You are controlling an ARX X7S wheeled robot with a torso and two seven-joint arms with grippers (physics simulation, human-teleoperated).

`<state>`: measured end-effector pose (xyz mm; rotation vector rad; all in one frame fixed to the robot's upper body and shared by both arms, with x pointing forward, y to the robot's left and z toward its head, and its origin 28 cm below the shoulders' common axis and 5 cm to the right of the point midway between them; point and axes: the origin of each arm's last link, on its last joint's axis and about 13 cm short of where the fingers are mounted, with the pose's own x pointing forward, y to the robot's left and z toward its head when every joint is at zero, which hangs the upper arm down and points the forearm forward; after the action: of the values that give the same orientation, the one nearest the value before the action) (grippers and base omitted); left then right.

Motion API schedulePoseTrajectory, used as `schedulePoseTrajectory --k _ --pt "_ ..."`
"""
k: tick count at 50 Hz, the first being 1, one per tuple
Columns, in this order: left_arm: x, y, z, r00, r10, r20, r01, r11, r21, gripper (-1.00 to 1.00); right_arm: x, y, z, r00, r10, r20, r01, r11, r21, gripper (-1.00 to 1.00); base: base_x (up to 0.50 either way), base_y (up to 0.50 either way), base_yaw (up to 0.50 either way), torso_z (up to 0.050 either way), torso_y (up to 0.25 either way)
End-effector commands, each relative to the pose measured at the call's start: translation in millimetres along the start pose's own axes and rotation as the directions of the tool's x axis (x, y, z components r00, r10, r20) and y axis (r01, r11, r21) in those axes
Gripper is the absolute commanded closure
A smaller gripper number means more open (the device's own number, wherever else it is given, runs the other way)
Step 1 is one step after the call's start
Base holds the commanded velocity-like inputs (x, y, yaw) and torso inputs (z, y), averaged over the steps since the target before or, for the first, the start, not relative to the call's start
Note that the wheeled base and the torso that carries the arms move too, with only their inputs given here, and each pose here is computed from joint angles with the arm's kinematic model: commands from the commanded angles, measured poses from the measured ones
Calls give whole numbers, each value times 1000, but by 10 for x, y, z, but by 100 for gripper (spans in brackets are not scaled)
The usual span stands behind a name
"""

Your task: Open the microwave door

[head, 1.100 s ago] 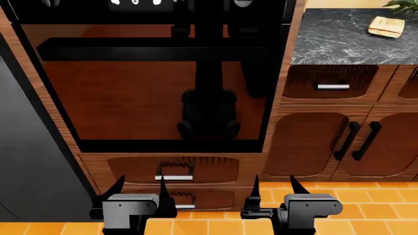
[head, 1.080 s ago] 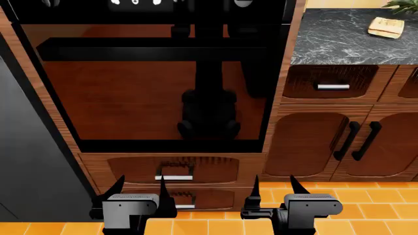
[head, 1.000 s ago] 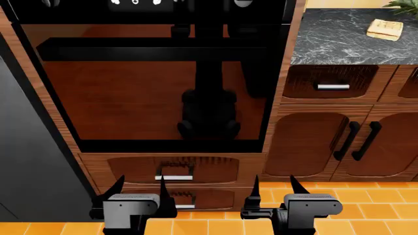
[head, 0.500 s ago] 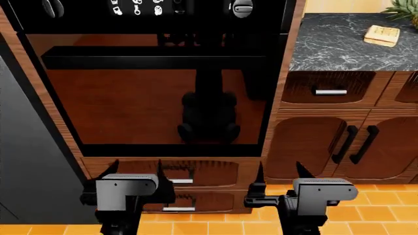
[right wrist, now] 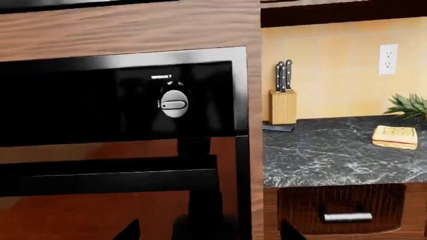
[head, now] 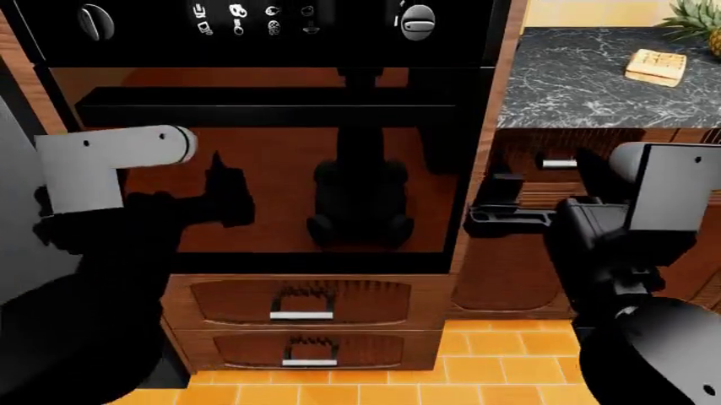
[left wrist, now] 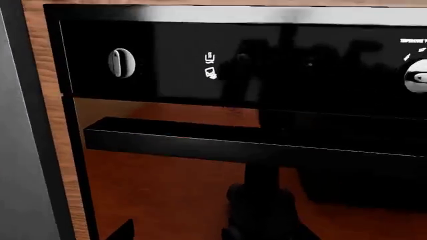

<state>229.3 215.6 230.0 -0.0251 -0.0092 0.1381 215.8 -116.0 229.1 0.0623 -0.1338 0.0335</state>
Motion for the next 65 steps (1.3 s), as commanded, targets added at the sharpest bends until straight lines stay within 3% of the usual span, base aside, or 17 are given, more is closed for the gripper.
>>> schedulePoseTrajectory --k 1,18,30,65 --pt "-538 162 687 982 -187 -19 188 975 118 -100 -311 -44 642 993 87 85 -76 988 -133 -100 0 0 0 50 0" --pt "-708 234 1128 981 -175 83 159 973 166 -100 -440 -112 1004 986 62 152 -27 974 -223 -100 0 0 0 50 0" --pt "-843 349 1399 976 -115 185 90 987 136 -100 -526 -135 1310 981 68 180 -42 988 -147 -100 0 -147 0 43 12" --pt "-898 441 1388 972 -62 229 41 995 96 -100 -521 -107 1311 978 79 192 -50 987 -154 -100 81 -335 0 0 0"
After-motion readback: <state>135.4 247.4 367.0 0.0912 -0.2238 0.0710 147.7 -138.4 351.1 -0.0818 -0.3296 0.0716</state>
